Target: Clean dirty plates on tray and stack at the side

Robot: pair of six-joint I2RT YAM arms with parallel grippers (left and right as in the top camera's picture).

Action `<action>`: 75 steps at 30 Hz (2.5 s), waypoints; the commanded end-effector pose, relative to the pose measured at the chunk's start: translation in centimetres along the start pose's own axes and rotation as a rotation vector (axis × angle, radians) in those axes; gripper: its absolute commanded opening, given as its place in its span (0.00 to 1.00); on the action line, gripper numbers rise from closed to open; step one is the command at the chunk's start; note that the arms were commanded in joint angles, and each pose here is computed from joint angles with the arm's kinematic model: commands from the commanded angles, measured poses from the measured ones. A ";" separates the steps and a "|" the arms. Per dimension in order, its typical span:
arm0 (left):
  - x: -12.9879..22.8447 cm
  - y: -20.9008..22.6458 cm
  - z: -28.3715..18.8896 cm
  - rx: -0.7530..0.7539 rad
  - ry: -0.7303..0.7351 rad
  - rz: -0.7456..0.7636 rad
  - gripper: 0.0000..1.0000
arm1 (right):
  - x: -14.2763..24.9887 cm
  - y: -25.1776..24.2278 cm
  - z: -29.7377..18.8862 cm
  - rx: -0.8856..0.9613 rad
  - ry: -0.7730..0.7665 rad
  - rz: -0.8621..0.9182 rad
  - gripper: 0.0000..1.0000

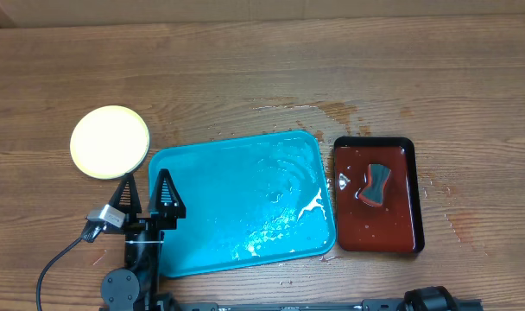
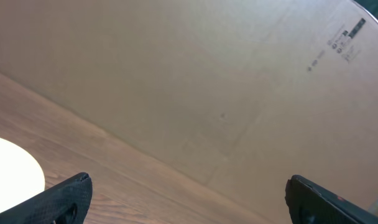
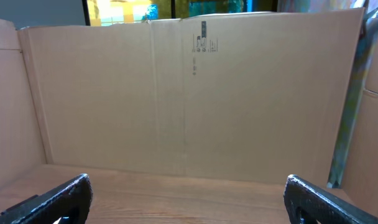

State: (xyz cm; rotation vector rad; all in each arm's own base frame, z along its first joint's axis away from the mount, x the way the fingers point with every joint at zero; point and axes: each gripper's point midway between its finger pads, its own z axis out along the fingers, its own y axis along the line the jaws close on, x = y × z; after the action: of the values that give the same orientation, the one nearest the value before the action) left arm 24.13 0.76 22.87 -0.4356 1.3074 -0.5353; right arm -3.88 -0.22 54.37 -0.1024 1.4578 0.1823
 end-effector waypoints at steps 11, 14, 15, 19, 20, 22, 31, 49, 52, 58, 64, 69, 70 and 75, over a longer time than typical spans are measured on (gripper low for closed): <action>4.7 5.3 -1.1 -0.239 0.164 -0.034 1.00 | 0.0 0.0 0.8 0.005 0.018 0.004 1.00; 4.9 5.5 -1.2 -0.243 0.180 -0.003 1.00 | 0.0 0.0 0.8 0.005 0.018 0.004 1.00; 5.0 5.4 -1.2 -0.242 0.181 0.001 1.00 | 0.0 0.0 0.8 0.005 0.018 0.004 1.00; 5.1 5.3 -1.1 -0.229 0.192 0.036 1.00 | 0.0 0.0 0.8 0.005 0.018 0.004 1.00; 5.1 5.2 -1.1 -0.226 0.194 0.035 1.00 | 0.0 0.0 0.8 0.005 0.018 0.004 1.00; 5.1 5.3 -1.1 -0.228 0.193 0.036 1.00 | 0.0 0.0 0.8 0.005 0.018 0.004 1.00; 5.1 5.3 -1.1 -0.228 0.194 0.035 1.00 | 0.0 0.0 0.8 0.005 0.018 0.004 1.00; 5.1 5.3 -1.1 -0.228 0.194 0.035 1.00 | 0.0 0.0 0.8 0.005 0.018 0.004 1.00; 5.1 5.3 -1.1 -0.228 0.194 0.036 1.00 | 0.0 0.0 0.8 0.005 0.018 0.004 1.00; 5.1 5.3 -1.1 -0.228 0.194 0.036 1.00 | 0.0 0.0 0.8 0.005 0.018 0.004 1.00; 5.1 5.3 -1.1 -0.228 0.194 0.035 1.00 | 0.0 0.0 0.8 0.004 0.019 0.004 1.00; 5.1 5.2 -1.1 -0.227 0.194 0.036 1.00 | 0.7 -0.1 1.7 0.006 0.057 0.005 1.00; 5.1 5.3 -1.1 -0.228 0.194 0.036 1.00 | 0.9 -0.1 2.0 0.007 0.068 0.006 1.00; 5.1 5.2 -1.1 -0.227 0.194 0.036 1.00 | 2.5 0.2 3.8 -0.005 0.153 0.010 1.00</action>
State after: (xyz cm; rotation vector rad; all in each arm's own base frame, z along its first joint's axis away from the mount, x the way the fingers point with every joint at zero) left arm 24.56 2.09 15.56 -0.5802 1.5661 -0.4177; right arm -1.50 0.22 52.89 -0.1080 1.5546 0.1781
